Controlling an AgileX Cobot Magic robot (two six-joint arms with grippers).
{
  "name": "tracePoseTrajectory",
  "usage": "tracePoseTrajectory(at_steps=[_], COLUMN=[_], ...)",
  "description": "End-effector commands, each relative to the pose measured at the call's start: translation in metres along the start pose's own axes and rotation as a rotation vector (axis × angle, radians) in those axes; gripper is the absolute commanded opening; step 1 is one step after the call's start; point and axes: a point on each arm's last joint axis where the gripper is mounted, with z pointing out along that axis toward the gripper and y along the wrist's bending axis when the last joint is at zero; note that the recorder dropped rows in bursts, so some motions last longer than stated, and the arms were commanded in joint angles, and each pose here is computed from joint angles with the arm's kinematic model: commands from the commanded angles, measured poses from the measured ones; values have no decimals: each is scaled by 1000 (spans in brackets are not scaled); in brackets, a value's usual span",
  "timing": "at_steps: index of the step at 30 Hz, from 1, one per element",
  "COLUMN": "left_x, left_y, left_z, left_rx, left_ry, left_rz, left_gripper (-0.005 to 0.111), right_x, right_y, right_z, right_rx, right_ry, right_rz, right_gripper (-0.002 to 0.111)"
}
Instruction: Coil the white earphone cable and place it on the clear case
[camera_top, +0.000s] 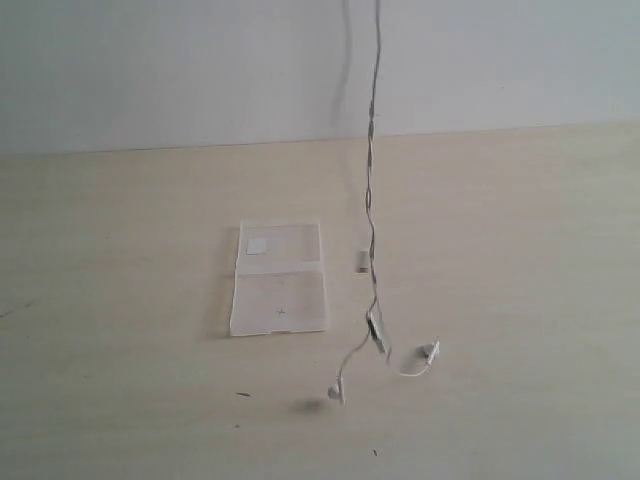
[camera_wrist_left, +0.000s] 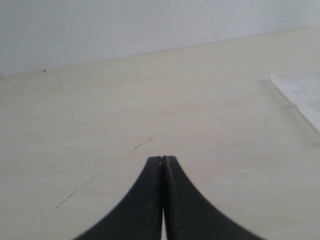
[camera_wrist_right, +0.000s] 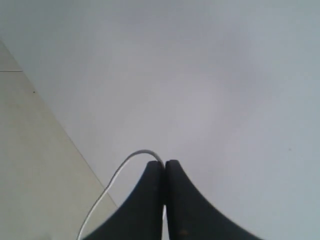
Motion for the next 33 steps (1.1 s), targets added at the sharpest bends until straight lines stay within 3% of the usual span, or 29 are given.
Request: tracePoseTrajectory(at_steps=[1, 8, 21, 33], left_x=[-1, -1, -1, -1], left_y=[0, 0, 0, 0], left_z=[-1, -1, -1, -1], left_rx=[4, 4, 4, 4], left_ry=[-14, -14, -14, -14], left_rz=[-8, -8, -8, -8], left_gripper=[0, 0, 0, 0], right_x=[-9, -17, -15, -12], right_y=[-5, -13, -25, -47], right_z=[-2, -5, -20, -77], right_rx=[50, 124, 197, 240], right_ry=[-95, -198, -191, -265], right_rz=[40, 88, 127, 210], right_gripper=[0, 0, 0, 0])
